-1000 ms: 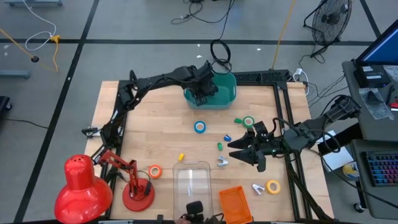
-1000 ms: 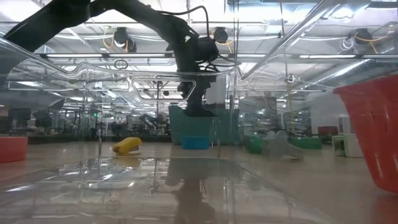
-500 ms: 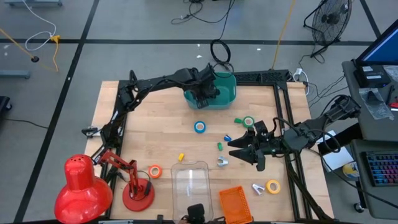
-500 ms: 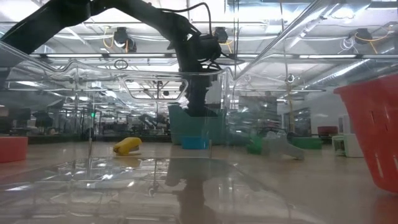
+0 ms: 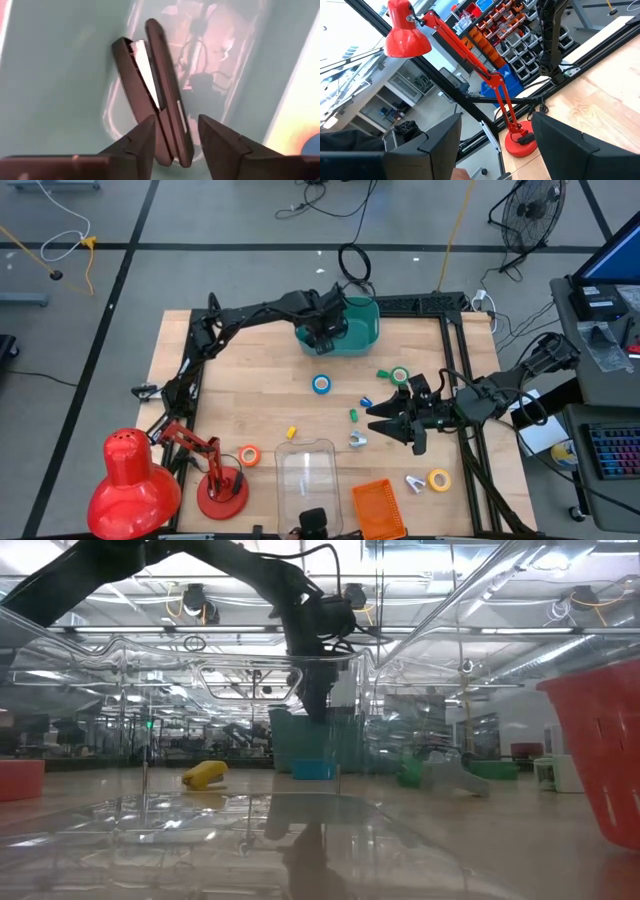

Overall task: Pick and place Stapler, Stapler remover, tape
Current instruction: Put the orange tape into the transparent bin

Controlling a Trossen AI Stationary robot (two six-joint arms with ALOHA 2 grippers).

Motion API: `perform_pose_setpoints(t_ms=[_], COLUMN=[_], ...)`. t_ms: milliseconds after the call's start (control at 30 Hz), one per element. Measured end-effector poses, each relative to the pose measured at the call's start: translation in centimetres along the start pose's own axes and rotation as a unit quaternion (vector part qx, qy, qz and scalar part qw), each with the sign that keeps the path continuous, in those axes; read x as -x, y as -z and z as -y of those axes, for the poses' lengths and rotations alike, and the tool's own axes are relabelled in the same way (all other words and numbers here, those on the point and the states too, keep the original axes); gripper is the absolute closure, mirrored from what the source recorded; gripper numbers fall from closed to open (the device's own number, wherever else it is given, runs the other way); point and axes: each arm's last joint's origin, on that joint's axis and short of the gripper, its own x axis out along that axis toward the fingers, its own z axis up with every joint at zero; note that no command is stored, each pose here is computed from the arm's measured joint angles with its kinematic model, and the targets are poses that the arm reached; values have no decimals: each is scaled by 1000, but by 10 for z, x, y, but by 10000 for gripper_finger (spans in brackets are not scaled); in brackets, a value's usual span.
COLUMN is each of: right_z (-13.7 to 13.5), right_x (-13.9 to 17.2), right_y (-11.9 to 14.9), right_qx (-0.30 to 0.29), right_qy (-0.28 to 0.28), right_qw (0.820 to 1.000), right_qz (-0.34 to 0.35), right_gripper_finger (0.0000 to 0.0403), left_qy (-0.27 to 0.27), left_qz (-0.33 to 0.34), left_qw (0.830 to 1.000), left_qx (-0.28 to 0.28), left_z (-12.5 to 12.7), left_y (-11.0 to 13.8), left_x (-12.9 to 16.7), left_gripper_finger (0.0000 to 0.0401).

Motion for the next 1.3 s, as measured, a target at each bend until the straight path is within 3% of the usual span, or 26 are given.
perform_pose_setpoints(t_ms=[400, 500, 633, 900, 1033, 1133, 1300], right_z=[0, 0, 0, 0, 1, 5, 20], right_x=[0, 0, 0, 0, -1, -2, -1], right_y=[0, 0, 0, 0, -1, -3, -10], right_qx=[0, 0, 0, 0, 0, 4, 5], right_qy=[0, 0, 0, 0, 3, 14, 29], right_qw=[1000, 1000, 1000, 1000, 1000, 1000, 999], right_qz=[0, 0, 0, 0, 1, 0, -45], right_gripper_finger=[165, 165, 165, 165, 165, 165, 165], left_qy=[2, 44, 110, 227, 278, 293, 219], left_qz=[6, 22, 60, 128, 109, 62, 14], left_qw=[1000, 997, 986, 948, 936, 938, 964], left_qx=[25, 57, 109, 183, 187, 175, 150], left_z=[-3, -5, -11, -11, 1, 20, 63], left_y=[-1, -6, -17, -36, -36, -30, -18], left_x=[22, 33, 56, 100, 113, 123, 151], left_gripper_finger=[355, 393, 398, 393, 398, 395, 396])
